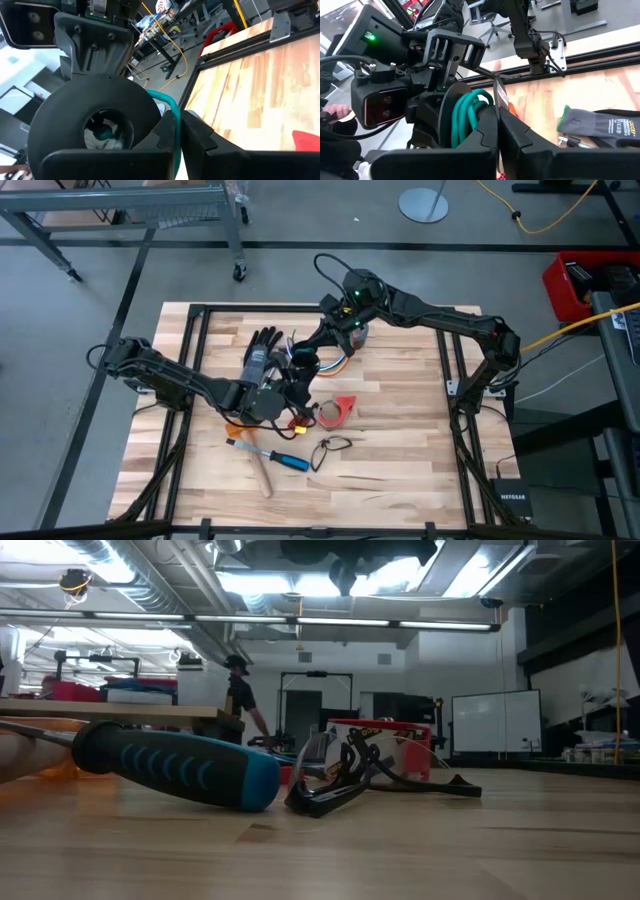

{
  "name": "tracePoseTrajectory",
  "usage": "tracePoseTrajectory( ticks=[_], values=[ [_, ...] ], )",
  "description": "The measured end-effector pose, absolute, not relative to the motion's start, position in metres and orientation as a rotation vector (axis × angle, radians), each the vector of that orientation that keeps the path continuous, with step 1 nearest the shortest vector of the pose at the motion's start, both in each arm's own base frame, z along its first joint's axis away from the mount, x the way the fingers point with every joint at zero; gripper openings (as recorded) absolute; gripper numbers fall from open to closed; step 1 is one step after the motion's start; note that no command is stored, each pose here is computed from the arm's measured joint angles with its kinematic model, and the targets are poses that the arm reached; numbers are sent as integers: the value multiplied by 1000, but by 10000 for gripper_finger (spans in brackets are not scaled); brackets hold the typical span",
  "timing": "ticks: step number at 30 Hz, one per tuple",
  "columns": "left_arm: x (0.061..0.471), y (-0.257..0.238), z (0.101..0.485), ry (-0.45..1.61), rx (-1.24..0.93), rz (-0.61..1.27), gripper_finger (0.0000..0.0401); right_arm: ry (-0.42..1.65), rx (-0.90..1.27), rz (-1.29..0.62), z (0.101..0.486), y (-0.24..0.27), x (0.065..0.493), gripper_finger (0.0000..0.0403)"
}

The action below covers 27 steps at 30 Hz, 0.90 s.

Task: Coil cords
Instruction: Coil the wire onto the spool

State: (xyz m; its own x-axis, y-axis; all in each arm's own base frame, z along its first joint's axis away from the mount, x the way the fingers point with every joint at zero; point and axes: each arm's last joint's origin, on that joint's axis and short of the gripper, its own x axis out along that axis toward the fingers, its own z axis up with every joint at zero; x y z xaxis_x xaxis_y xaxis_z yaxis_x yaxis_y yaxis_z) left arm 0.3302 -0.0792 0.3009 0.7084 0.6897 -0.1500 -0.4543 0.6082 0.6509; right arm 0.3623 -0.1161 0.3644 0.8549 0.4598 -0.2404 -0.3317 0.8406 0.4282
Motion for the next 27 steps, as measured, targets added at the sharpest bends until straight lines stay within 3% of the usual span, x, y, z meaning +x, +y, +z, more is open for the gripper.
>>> tracePoseTrajectory(
  ticks=[10,20,27],
  values=[
    [330,-80,300,422,634,672,43,345,400,492,365,-115,361,1],
    [329,-84,300,411,624,664,6,345,406,556,365,-114,360,1],
    [326,-93,301,400,625,670,5,378,459,637,363,-118,355,1]
  ],
)
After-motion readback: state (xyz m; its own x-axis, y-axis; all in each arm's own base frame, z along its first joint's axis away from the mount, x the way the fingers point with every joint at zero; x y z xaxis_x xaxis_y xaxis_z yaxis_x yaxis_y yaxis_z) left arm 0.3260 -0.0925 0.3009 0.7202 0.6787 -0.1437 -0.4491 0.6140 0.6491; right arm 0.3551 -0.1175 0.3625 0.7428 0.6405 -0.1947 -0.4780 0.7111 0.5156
